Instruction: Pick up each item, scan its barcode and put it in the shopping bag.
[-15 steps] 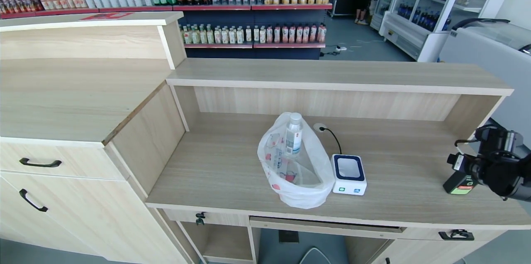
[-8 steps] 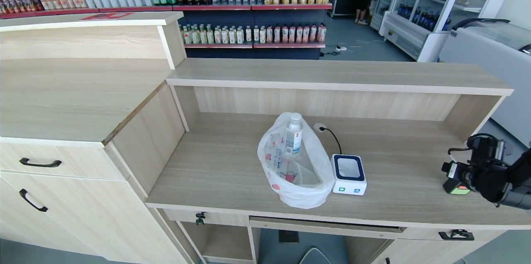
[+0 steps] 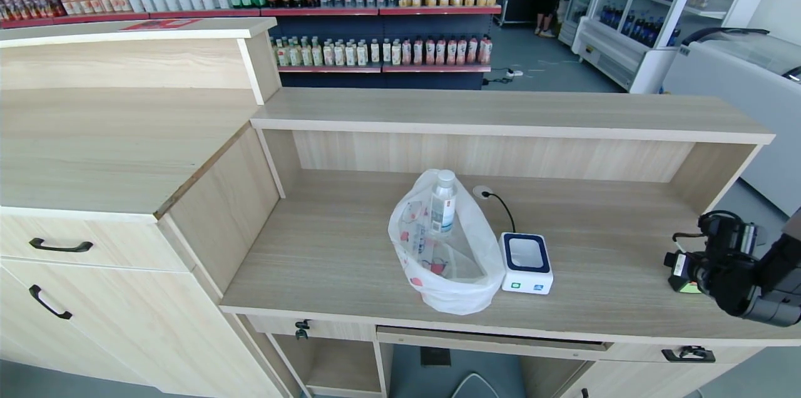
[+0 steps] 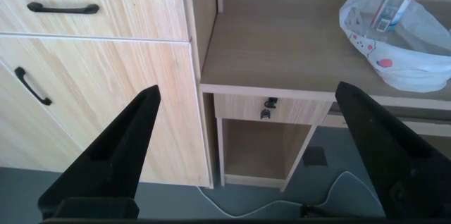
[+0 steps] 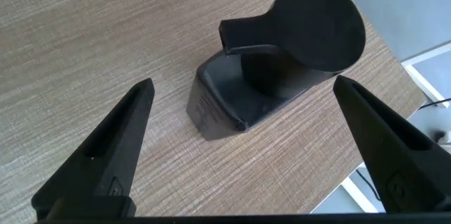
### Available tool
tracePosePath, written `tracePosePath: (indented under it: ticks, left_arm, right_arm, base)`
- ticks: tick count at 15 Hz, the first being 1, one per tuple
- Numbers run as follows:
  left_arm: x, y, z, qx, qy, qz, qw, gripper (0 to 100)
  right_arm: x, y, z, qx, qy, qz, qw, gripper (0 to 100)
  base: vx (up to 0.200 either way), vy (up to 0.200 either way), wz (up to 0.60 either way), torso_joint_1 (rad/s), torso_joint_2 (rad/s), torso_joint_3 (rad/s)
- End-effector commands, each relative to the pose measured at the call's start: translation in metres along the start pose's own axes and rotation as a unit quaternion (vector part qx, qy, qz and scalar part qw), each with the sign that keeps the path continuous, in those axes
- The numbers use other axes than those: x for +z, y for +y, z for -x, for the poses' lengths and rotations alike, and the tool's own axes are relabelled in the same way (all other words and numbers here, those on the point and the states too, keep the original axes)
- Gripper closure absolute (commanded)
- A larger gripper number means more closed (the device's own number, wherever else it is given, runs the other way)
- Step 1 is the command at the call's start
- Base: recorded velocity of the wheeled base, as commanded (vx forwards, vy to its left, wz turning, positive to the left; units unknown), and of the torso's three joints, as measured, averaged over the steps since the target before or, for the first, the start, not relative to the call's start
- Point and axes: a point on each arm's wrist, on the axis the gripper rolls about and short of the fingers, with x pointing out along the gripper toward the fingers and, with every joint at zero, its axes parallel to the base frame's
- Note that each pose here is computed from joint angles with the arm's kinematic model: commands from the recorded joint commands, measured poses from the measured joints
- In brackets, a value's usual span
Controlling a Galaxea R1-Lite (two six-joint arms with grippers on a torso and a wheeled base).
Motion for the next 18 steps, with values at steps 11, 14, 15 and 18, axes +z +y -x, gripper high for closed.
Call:
tracePosePath:
  ticks: [11,14,15,18]
  left_arm:
    - [0.0,0.0,0.0,0.0,0.001,0.0,1.0,0]
    - [0.0,0.0,0.0,0.0,0.001,0.0,1.0,0]
    - [0.0,0.0,0.0,0.0,0.001,0.0,1.0,0]
    - [0.0,0.0,0.0,0.0,0.001,0.0,1.0,0]
  right_arm:
    - [-0.005,-0.002,-0.024,-0.011,-0.021,0.021,1.0,0]
    - [-0.006,-0.001,-0.026,-0.011,-0.021,0.025,0.999,0]
    - [-0.006,-0.001,-0.026,-0.011,-0.021,0.026,0.999,0]
    - [-0.008,-0.001,-0.027,-0.01,-0.019,0.027,0.999,0]
  base:
    - [0.0,0.0,0.0,0.0,0.0,0.0]
    - [0.0,0.0,0.0,0.0,0.0,0.0]
    - [0.0,0.0,0.0,0.0,0.0,0.0]
    - [0.0,0.0,0.0,0.0,0.0,0.0]
